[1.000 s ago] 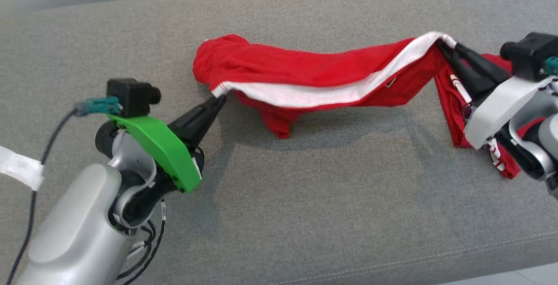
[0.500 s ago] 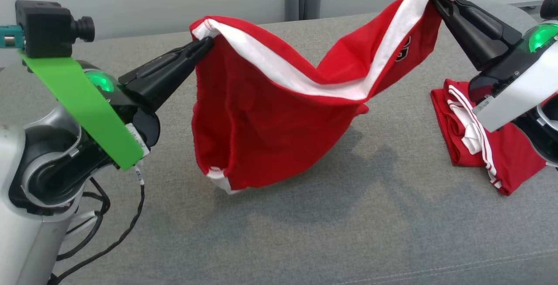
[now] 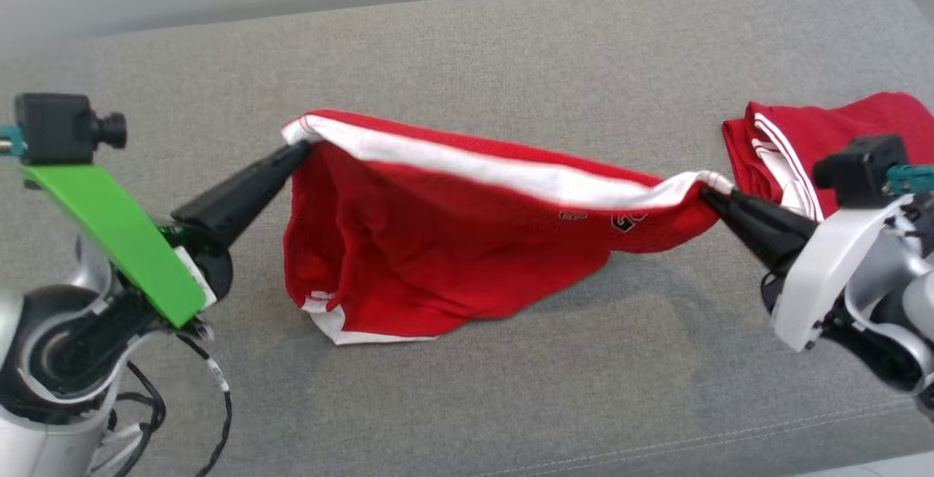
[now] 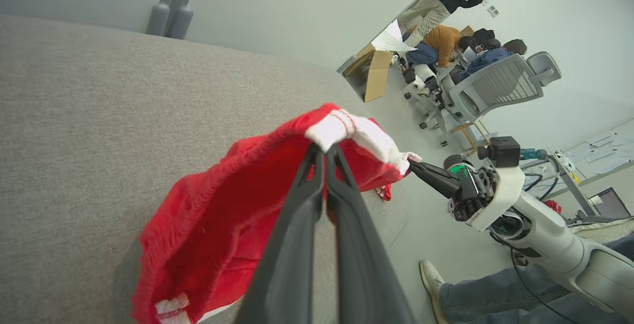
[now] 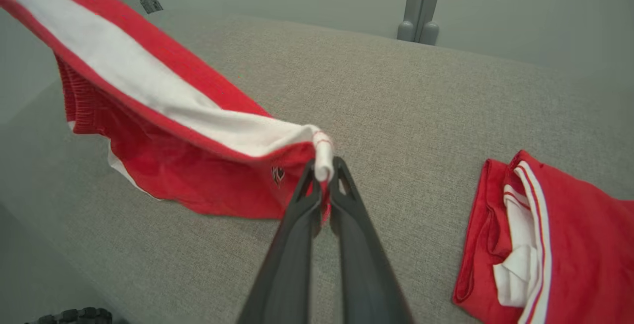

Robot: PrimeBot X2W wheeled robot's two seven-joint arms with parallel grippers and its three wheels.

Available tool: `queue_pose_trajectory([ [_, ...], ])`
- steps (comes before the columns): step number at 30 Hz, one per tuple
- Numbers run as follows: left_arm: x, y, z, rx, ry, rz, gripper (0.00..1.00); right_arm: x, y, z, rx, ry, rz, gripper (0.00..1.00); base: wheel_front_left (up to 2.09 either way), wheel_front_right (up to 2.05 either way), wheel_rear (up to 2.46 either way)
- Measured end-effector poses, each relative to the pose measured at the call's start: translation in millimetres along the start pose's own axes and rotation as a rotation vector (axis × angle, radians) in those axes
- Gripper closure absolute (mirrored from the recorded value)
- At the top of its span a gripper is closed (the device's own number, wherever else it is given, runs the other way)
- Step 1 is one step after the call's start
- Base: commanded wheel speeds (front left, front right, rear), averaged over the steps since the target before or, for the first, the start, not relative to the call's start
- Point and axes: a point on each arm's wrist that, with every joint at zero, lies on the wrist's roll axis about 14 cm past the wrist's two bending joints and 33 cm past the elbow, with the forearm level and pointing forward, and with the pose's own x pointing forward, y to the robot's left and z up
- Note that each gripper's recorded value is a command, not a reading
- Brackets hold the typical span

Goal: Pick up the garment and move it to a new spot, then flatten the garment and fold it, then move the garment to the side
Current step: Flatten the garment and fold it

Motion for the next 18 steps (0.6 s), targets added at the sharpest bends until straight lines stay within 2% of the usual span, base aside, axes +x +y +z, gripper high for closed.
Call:
queue_pose_trajectory([
  [2,4,11,-19,-0.049,0.044,0.018,1.0,8,10,-14,0.025,0.026,0.025,1.0,0.0,0.0,0.0],
  [6,11,32,-59,-0.074,0.137,0.067,1.0,26,26,-22,0.083,0.0,0.055,1.0,0.0,0.0,0.0],
  [13,24,56,-85,-0.052,0.161,0.097,1.0,38,-1,-59,0.026,0.067,-0.025,1.0,0.0,0.0,0.0],
  [17,28,66,-86,-0.04,0.139,0.115,1.0,40,-2,-79,0.014,0.113,-0.034,0.76,0.0,0.0,0.0],
  [18,28,67,-86,-0.035,0.134,0.119,1.0,40,-1,-83,0.017,0.12,-0.033,0.61,0.0,0.0,0.0],
])
